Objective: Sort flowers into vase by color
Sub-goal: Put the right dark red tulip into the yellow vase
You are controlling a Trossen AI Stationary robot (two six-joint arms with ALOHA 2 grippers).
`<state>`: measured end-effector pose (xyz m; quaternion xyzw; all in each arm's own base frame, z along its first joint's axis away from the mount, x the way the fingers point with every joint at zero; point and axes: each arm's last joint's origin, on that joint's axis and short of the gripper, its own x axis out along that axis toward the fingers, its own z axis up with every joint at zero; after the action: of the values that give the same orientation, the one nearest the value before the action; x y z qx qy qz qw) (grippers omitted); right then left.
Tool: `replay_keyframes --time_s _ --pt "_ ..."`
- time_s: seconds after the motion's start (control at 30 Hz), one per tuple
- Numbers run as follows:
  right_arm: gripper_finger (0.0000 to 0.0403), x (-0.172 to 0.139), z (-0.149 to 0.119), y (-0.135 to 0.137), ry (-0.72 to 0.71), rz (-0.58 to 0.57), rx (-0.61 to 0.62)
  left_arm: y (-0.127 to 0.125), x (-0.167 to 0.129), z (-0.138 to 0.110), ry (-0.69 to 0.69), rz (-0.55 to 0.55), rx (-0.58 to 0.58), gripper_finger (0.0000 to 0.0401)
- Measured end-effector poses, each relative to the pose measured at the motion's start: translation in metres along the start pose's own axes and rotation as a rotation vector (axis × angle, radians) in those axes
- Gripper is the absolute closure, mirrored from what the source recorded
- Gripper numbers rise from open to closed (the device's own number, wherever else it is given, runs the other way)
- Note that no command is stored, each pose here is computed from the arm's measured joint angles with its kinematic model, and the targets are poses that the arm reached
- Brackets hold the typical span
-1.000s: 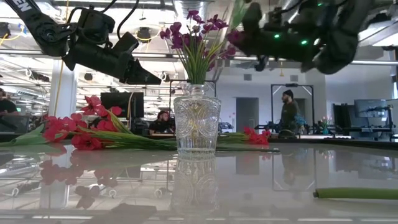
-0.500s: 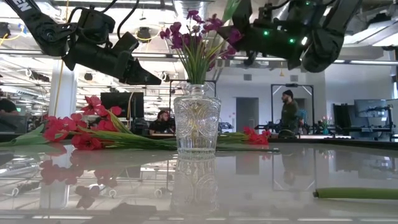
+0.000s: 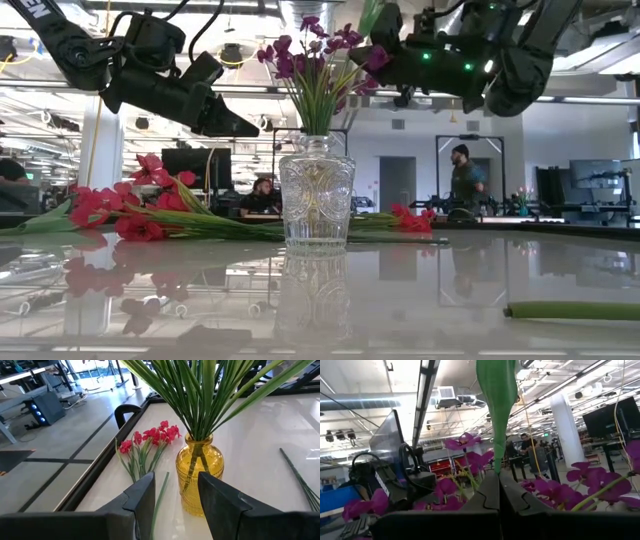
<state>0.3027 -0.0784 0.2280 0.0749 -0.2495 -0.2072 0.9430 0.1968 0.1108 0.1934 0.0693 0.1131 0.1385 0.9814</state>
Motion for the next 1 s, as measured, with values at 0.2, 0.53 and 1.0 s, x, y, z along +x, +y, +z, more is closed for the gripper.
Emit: replay_keyframes --time_s 0.2,0.53,1.0 --pt "0.0388 0.0 -0.002 -0.001 0.016 -0.014 -0.005 0.0 0.0 0.0 0.0 0.0 0.0 0.0262" --pt "0.0388 0.006 -0.034 -0.004 0.041 -0.019 0.013 0.0 0.0 0.0 0.0 -0.002 -0.002 0.0262" --pt "0.0388 0.005 -0.055 -0.003 0.19 -0.028 -0.047 -0.001 0.0 -0.002 0.017 -0.015 0.012 0.0262"
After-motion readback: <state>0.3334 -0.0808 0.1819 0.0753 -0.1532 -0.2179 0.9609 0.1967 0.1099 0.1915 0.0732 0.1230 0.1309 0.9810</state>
